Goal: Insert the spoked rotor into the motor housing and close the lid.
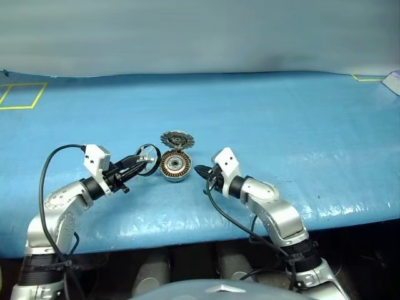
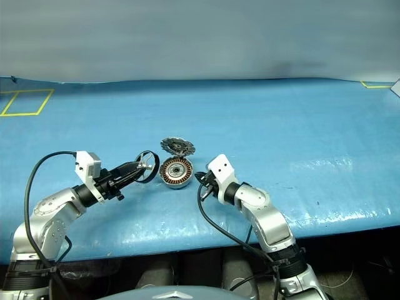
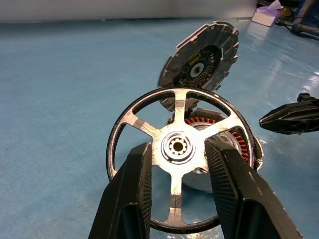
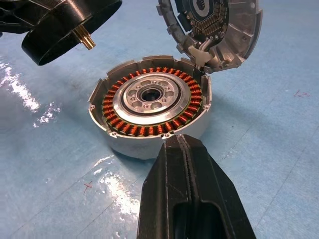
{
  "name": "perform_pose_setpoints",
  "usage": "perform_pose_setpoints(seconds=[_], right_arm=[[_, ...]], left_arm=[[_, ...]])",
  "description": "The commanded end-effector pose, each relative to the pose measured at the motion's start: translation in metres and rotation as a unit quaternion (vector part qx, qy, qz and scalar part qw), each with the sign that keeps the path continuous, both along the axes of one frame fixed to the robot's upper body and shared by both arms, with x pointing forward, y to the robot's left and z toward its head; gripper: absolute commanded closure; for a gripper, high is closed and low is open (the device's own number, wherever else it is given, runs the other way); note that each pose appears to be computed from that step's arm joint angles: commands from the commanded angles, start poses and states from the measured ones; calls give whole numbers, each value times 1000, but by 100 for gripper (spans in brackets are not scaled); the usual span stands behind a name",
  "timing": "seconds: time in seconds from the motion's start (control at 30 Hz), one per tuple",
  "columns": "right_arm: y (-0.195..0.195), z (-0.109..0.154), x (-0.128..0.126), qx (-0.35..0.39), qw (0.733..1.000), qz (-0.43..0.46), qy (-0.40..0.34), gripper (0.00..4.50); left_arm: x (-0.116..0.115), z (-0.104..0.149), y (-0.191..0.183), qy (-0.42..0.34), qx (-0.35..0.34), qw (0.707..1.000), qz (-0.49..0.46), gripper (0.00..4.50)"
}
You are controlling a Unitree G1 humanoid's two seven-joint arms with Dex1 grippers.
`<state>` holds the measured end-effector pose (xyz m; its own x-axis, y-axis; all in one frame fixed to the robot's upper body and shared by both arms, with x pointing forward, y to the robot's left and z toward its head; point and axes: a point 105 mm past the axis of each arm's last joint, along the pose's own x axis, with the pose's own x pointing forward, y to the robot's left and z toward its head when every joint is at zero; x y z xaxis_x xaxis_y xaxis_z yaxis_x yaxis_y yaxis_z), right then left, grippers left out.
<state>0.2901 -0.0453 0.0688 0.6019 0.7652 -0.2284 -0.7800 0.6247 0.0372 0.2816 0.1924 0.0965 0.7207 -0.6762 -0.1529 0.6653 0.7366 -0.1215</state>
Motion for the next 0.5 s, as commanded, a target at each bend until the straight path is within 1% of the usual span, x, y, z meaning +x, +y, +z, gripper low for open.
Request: perform_pose_setpoints(seconds=[0.03, 0.23, 0.4, 0.5], right_arm=[[3, 19, -4, 40, 998, 24, -36, 450], [7, 22, -15, 78, 994, 67, -44, 450], [10, 23, -30, 101, 987, 119, -45, 450], [9, 21, -30, 104, 986, 122, -44, 450]], left_arm=[[-6, 12, -9, -8, -3, 999, -34, 316], [-9, 10, -18, 4, -8, 998, -62, 316], [-3, 14, -26, -3, -9, 997, -74, 316], [-1, 15, -28, -4, -9, 997, -78, 316]])
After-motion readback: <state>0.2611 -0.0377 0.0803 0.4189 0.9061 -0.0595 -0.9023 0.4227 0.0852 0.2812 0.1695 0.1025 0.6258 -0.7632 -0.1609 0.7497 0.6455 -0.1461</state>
